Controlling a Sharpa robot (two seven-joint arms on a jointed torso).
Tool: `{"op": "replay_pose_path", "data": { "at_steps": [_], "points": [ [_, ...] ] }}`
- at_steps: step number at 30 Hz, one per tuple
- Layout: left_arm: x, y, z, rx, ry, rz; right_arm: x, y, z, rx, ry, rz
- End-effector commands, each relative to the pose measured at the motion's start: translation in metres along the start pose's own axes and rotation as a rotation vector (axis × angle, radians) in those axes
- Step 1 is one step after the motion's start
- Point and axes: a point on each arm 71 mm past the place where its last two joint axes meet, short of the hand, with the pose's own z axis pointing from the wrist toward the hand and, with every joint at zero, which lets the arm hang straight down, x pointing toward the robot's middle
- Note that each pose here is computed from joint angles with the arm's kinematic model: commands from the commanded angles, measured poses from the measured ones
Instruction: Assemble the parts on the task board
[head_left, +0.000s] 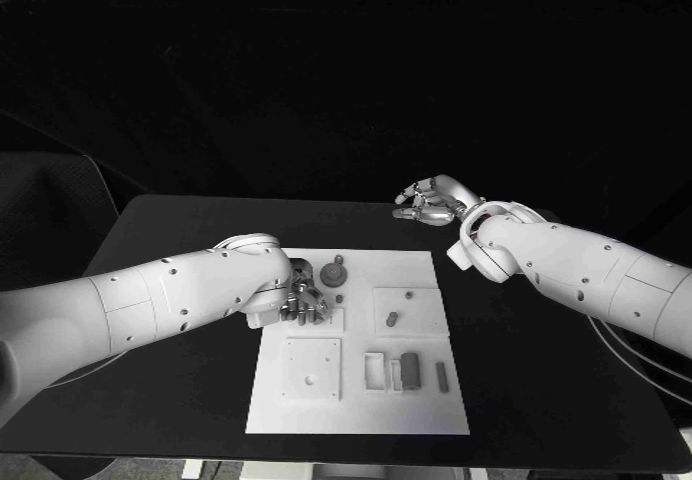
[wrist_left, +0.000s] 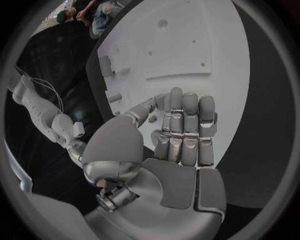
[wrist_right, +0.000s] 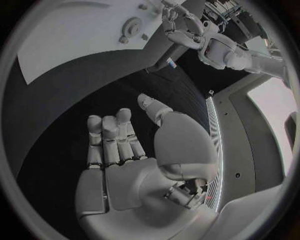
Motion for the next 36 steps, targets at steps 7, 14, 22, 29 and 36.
{"op": "replay_pose_path", "data": {
  "at_steps": [7, 14, 22, 29, 36],
  "points": [
    [0.0022, 0.0141, 0.0008, -0.031, 0.0, -0.006, 0.001, 0.0, 0.0, -0.006, 0.015, -0.002],
    [0.0035, 0.0199, 0.0004, -0.032, 0.017, -0.031, 0.0, 0.0, -0.001, -0.005, 0.015, -0.003],
    [0.0037, 0.0196, 0.0004, -0.031, 0.018, -0.031, 0.001, 0.0, -0.001, -0.005, 0.016, -0.002],
    [0.004, 0.0185, 0.0006, -0.033, 0.019, -0.029, 0.001, 0.0, -0.001, -0.006, 0.017, -0.002],
    [0.005, 0.018, 0.001, -0.045, 0.032, -0.01, 0.001, 0.001, -0.001, -0.008, 0.018, -0.001]
  ]
}}
